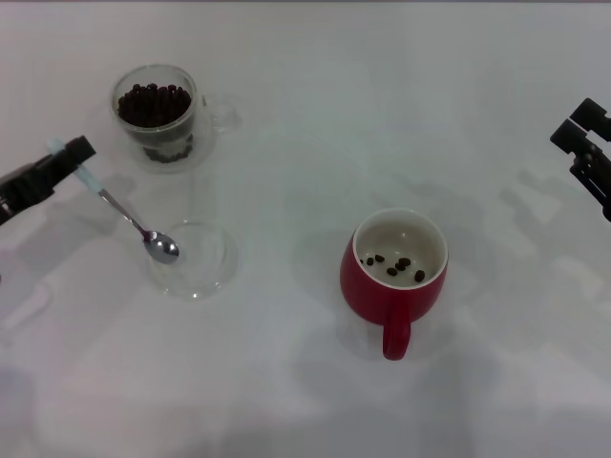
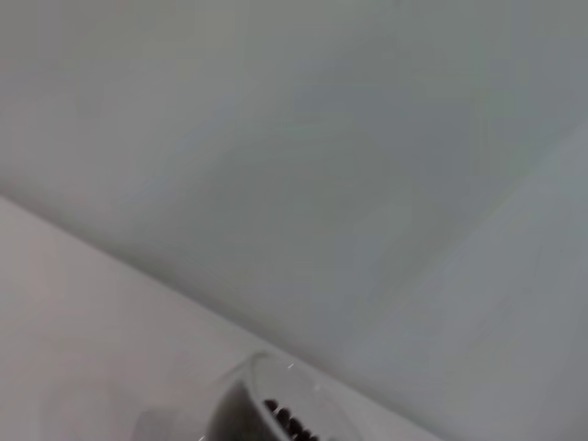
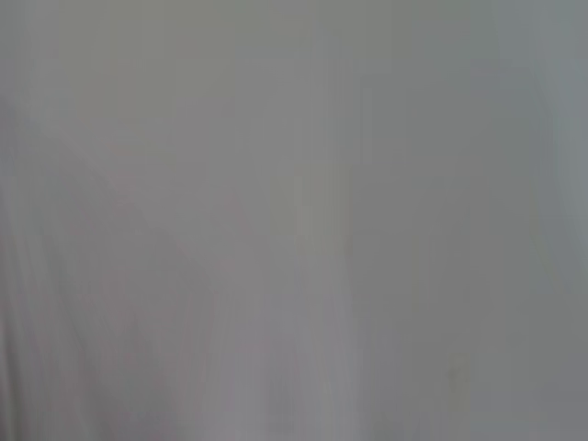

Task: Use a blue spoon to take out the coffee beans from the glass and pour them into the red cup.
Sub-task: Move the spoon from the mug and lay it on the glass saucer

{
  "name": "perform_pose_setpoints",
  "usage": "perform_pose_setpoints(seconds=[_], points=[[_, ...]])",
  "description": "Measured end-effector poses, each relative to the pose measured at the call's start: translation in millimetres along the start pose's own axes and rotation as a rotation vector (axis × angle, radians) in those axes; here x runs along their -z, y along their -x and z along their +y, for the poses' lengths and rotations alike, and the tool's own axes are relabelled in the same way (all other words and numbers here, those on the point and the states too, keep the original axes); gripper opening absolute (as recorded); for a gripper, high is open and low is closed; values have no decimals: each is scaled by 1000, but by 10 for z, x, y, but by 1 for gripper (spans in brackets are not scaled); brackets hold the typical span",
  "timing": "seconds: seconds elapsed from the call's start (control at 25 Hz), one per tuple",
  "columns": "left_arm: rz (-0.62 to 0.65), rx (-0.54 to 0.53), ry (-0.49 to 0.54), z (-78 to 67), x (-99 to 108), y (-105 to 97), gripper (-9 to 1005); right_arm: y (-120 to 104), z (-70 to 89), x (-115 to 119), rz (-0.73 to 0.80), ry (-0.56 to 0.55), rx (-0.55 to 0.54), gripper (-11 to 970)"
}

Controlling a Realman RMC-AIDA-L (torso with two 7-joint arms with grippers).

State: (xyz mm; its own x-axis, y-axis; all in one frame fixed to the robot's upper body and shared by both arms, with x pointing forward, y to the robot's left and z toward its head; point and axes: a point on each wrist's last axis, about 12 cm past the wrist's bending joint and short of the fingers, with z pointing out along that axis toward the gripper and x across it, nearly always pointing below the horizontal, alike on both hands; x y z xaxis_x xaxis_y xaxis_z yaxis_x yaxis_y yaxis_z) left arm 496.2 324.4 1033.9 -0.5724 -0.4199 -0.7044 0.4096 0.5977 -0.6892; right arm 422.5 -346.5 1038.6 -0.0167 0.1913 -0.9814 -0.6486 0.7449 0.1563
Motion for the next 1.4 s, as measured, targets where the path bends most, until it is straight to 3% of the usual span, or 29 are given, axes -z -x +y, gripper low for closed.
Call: perform_pose_setpoints(seconds=[0.28, 0.76, 1.4], points=[[64, 23, 3, -21, -189, -143, 124, 4, 4, -22, -7, 7, -17, 375], [110, 48, -26, -86, -309, -275, 124, 15, -13, -20, -2, 7, -20, 376], [122, 79, -14, -80, -308, -327, 214, 5, -14, -11, 10, 9, -13, 376]])
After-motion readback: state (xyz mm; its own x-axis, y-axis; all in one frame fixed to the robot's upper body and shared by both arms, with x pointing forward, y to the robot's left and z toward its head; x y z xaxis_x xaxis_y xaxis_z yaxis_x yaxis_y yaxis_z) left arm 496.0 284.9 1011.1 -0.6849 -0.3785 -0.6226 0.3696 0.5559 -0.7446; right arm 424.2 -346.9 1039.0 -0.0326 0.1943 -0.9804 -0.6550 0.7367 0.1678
